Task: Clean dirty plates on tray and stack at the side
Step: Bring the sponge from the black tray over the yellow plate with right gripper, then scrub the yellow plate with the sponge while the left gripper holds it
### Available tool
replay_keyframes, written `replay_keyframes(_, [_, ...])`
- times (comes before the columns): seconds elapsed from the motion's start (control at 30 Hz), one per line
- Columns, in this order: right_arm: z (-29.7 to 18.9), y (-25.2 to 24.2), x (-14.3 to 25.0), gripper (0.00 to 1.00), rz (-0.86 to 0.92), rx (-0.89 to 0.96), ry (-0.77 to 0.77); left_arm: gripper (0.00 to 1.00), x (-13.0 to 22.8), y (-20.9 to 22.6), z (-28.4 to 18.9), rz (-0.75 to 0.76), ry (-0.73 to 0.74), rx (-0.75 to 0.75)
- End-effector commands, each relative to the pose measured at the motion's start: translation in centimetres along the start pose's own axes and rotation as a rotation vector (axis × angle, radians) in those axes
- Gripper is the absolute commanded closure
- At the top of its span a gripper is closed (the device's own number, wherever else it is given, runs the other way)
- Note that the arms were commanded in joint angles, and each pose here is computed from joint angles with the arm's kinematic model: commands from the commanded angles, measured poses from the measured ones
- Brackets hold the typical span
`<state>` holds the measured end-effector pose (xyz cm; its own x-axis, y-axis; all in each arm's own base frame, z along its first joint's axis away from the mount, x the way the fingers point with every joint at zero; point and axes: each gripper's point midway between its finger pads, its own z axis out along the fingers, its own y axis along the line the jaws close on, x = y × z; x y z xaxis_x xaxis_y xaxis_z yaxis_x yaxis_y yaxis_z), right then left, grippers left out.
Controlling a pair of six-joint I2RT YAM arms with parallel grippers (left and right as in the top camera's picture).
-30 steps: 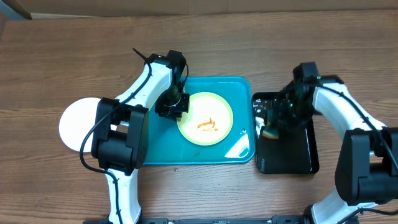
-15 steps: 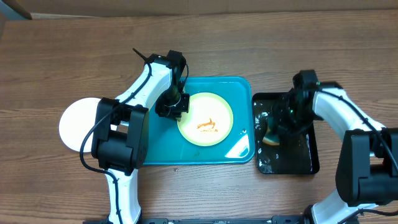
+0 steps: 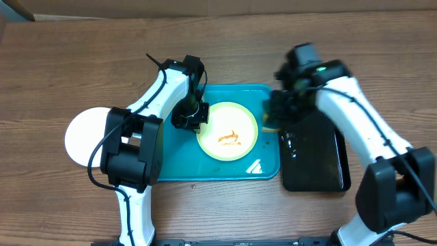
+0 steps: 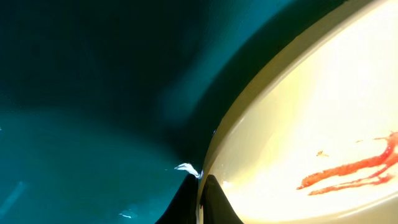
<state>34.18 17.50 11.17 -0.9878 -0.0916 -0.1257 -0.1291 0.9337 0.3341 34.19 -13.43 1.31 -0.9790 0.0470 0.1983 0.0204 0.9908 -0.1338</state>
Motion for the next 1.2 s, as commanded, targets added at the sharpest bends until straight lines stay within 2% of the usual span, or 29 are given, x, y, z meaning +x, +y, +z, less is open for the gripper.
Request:
replay_keyframes(0.0, [0.2,4.6,0.0,0.96,-0.088,-0.047,-0.042,0.96,0.3,-0.4,0.7,-0.018,0.028,0.016])
replay_keyframes(0.1, [1.2,7.0,0.3,0.96,-0.113,-0.051,-0.057,0.96,0.5,-0.7,0.8,-0.009,0.031,0.017])
replay_keyframes(0.17, [1.9,7.4,0.5,0.96,-0.086,-0.006,-0.063,0.96,0.6,-1.1,0.9,0.0,0.034,0.014])
replay_keyframes(0.5, [5.2,9.9,2.0,0.96,-0.12,-0.006,-0.019,0.96,0.9,-1.8,1.0,0.021,0.035,0.01])
replay_keyframes(0.93, [10.0,8.8,3.6,0.96,-0.029,-0.003,0.088,0.96,0.9,-1.8,1.0,0.018,0.035,0.01])
replay_keyframes(1.17, [12.1,6.5,4.5,0.96,-0.002,0.082,0.132,0.96,0.9,-1.8,1.0,0.018,0.037,0.01])
